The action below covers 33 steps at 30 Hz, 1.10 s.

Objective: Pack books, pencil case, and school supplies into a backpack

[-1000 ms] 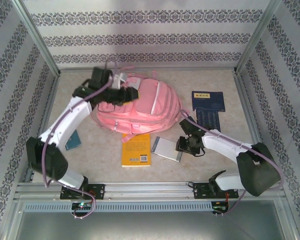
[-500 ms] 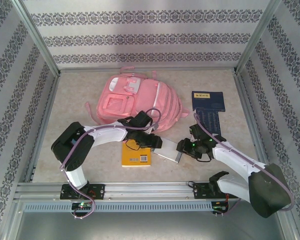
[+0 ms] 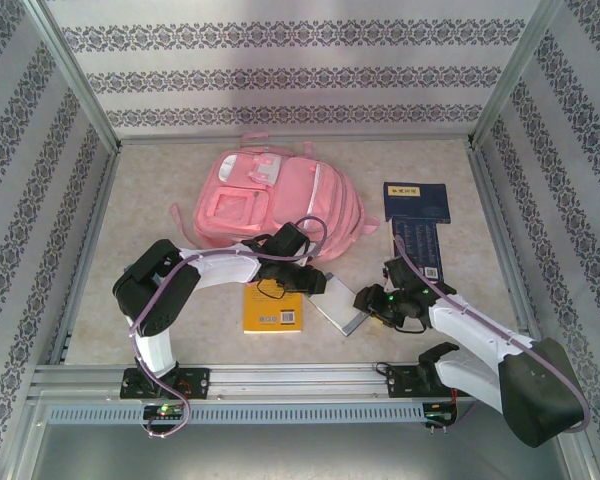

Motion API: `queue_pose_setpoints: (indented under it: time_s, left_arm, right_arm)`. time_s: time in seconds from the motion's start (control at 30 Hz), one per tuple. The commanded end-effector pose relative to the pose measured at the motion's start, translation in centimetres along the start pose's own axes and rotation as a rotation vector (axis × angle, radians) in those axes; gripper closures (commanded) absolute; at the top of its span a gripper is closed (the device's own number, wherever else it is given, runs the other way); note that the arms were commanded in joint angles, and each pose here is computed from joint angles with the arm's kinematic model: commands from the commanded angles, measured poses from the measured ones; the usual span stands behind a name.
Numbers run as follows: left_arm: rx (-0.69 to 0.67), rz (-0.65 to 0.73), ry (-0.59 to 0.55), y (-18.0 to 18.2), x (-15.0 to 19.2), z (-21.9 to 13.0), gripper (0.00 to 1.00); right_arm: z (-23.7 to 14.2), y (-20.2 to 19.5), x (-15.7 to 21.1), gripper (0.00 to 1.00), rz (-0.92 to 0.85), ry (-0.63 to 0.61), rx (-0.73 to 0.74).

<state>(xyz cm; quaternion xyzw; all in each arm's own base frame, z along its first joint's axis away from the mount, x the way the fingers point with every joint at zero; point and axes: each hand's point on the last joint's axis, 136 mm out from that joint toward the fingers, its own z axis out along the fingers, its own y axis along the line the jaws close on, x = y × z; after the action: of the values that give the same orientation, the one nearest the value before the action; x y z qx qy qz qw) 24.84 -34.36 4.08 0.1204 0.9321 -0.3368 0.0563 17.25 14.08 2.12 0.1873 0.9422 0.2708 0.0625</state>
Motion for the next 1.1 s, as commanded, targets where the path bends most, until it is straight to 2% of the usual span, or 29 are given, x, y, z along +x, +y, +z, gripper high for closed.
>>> queue_pose_setpoints:
  time_s: [0.0, 0.43, 0.5, 0.8, 0.87, 1.07]
  left_arm:
    - [-0.050, 0.005, 0.018, 1.5, 0.7, 1.7, 0.61]
    - [-0.047, 0.016, 0.061, 1.2, 1.5, 2.3, 0.64]
    - [-0.047, 0.016, 0.065, 1.2, 1.7, 2.4, 0.64]
    - [-0.026, 0.021, 0.065, 0.3, 1.6, 2.0, 0.69]
    - [-0.024, 0.028, 0.058, -0.3, 1.5, 1.2, 0.67]
    - [0.033, 0.055, -0.028, -3.9, -0.3, -4.5, 0.50]
  right_arm:
    - [0.7, 1.9, 0.4, 0.50, 0.032, 0.030, -0.120]
    - [-2.0, 4.0, -0.1, 0.61, 0.084, -0.024, -0.215]
    - [-3.0, 5.4, -0.7, 0.62, 0.071, -0.048, -0.250]
    - [-3.1, 5.3, -1.6, 0.80, 0.064, -0.093, -0.229]
    - [-3.5, 5.1, -1.7, 0.84, 0.044, -0.103, -0.197]
    - [-7.8, 7.4, -2.2, 0.92, -0.064, -0.169, -0.241]
